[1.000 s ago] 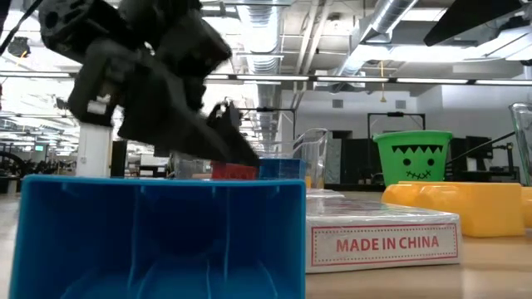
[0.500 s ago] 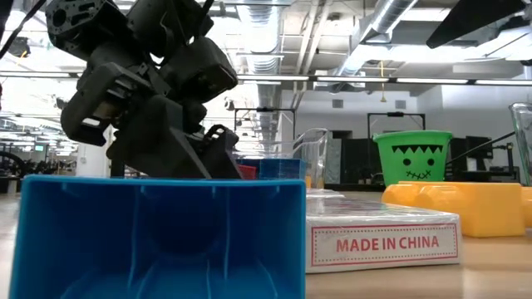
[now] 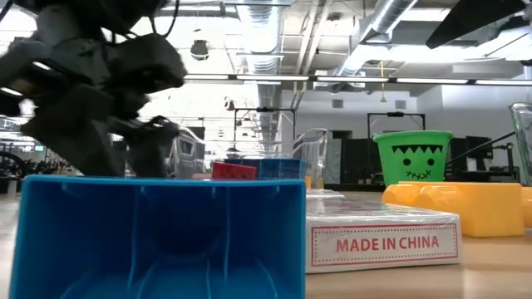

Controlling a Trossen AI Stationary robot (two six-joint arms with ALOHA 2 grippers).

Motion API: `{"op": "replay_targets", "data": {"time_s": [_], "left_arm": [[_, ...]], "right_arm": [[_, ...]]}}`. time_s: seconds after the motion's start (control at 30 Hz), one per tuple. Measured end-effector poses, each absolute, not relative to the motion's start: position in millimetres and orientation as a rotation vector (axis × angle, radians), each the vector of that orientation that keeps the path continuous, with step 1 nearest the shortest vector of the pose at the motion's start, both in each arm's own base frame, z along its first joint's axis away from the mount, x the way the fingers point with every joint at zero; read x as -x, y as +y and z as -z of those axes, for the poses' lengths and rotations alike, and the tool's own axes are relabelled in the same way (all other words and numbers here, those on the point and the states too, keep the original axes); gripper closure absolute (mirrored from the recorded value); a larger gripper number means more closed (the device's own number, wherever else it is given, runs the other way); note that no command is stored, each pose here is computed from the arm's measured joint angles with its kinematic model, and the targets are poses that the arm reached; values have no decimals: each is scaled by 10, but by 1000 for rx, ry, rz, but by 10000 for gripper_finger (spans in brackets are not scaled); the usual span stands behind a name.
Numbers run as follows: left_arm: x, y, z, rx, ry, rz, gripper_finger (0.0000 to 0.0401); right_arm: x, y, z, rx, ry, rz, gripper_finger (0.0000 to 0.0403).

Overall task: Pick & Place Toys
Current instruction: Put the blue game piece into the top transparent bin

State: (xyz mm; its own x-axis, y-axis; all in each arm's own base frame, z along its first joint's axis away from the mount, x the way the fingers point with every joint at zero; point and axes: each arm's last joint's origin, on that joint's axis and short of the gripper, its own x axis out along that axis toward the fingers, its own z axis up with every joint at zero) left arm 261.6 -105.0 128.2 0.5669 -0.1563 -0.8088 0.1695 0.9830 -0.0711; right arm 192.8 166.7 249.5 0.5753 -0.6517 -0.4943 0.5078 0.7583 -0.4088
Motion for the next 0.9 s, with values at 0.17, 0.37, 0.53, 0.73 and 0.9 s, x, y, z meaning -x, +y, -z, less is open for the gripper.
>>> {"op": "replay_targets", "data": {"time_s": [0.17, 0.37, 0.53, 0.73, 0.9], "left_arm": [[-2429, -1068, -1368, -18, 873, 121, 107], [-2321, -1137, -1565, -136, 713, 59, 104], [-2294, -1162, -1576, -323, 707, 131, 103], [-2266, -1114, -1514, -639, 764, 240, 103], [-2370, -1087, -1609, -814, 722, 333, 103]], "right_arm": [[-1922, 1663, -2462, 235, 673, 686, 184], [-1919, 1652, -2434, 239, 680, 689, 184], [-1919, 1652, -2434, 239, 680, 689, 184], [-1921, 1654, -2433, 236, 680, 688, 184], [-1921, 1653, -2433, 235, 680, 688, 184]]}}
